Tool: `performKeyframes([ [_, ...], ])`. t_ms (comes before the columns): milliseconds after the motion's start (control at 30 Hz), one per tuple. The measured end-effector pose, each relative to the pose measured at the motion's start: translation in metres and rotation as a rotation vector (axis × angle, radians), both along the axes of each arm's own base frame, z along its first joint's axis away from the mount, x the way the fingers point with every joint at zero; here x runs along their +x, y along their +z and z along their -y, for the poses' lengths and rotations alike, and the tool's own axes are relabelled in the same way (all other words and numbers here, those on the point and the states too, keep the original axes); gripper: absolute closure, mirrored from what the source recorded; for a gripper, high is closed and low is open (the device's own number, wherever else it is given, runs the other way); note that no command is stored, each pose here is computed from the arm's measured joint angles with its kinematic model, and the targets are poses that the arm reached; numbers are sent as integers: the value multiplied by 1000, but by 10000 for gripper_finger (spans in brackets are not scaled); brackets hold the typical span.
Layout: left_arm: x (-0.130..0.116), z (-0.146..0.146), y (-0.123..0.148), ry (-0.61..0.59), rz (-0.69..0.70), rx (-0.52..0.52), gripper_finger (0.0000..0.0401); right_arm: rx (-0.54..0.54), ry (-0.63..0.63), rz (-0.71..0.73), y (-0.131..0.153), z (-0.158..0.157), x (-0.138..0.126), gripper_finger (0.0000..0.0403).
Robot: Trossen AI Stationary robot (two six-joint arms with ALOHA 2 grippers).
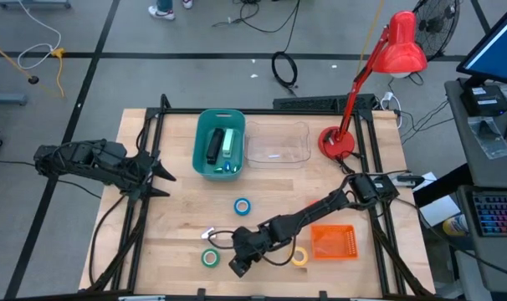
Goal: Pick and place Stapler, Stapler remover, tape
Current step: Put the mini yellow stapler into the blue bin
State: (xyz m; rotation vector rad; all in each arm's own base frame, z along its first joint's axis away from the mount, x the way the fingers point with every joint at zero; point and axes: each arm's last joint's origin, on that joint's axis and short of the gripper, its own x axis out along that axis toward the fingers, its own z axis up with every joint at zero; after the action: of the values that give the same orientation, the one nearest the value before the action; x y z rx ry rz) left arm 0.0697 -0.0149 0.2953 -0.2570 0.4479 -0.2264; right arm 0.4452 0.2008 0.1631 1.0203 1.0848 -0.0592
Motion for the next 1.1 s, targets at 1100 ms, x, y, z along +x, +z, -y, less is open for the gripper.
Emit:
performKeyframes([
  [1100, 0, -1, 0, 22, 3, 14, 134, -78, 21, 36, -4, 7, 3, 227],
])
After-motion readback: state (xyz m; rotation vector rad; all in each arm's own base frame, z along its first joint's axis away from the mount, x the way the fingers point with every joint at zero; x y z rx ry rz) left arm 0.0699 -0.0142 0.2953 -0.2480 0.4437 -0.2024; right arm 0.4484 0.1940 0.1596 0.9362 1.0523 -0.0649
